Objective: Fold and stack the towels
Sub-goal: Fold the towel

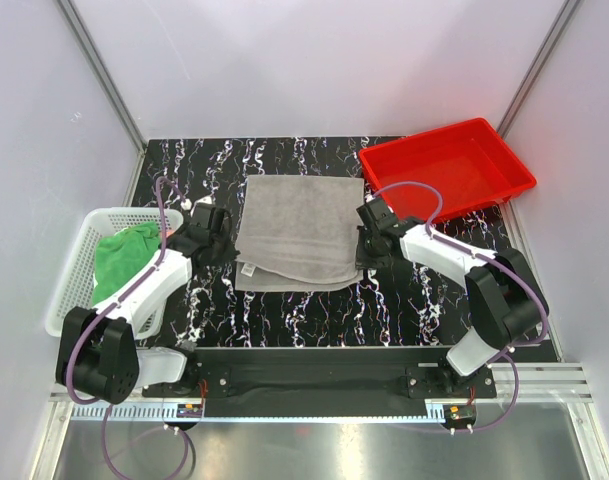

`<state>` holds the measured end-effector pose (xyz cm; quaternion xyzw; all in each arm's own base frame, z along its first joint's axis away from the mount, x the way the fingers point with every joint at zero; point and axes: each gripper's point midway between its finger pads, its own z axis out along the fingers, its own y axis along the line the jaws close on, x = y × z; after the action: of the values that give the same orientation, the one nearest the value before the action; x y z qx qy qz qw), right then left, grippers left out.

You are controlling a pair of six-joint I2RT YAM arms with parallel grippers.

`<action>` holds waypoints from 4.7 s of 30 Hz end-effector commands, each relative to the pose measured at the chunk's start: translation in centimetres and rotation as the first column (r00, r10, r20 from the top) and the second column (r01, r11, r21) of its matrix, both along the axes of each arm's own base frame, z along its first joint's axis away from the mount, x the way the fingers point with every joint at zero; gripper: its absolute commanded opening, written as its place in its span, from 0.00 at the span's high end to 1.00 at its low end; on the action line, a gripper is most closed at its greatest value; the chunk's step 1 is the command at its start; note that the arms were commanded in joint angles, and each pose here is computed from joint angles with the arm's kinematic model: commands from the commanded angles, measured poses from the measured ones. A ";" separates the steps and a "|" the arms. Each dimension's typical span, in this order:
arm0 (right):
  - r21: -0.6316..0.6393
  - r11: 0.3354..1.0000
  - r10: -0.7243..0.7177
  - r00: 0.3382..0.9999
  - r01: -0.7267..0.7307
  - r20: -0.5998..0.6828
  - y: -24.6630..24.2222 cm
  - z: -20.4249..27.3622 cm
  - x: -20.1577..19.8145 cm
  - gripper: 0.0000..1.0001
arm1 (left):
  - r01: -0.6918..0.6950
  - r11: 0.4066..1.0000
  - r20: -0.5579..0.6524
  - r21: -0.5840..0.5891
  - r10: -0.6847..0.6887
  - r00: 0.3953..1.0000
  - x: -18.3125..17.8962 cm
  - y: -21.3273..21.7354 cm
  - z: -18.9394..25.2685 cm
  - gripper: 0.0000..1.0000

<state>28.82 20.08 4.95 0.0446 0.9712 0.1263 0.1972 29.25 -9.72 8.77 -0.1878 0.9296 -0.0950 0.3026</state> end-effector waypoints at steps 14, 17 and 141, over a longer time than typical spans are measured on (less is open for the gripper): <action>0.038 0.999 0.027 1.000 -0.027 -0.001 1.0 -0.1 -0.5 0.83 | 0.015 1.000 0.051 -0.004 -0.015 0.999 0.6 -0.3 1.4 1.00; 0.037 0.999 0.023 1.000 -0.023 -0.008 0.9 -0.4 -0.7 0.82 | 0.016 1.000 0.046 -0.006 -0.015 0.999 0.5 -0.3 1.2 1.00; -0.041 0.996 -0.082 0.997 0.082 0.009 -3.9 0.2 -5.1 0.71 | 0.136 0.976 -0.132 -0.169 -0.159 0.978 -13.4 -4.7 -5.5 0.80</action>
<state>21.57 15.17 3.10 0.0766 0.9785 0.0866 0.1707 13.95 -13.83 1.83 -0.1454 0.9577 -0.1727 0.1784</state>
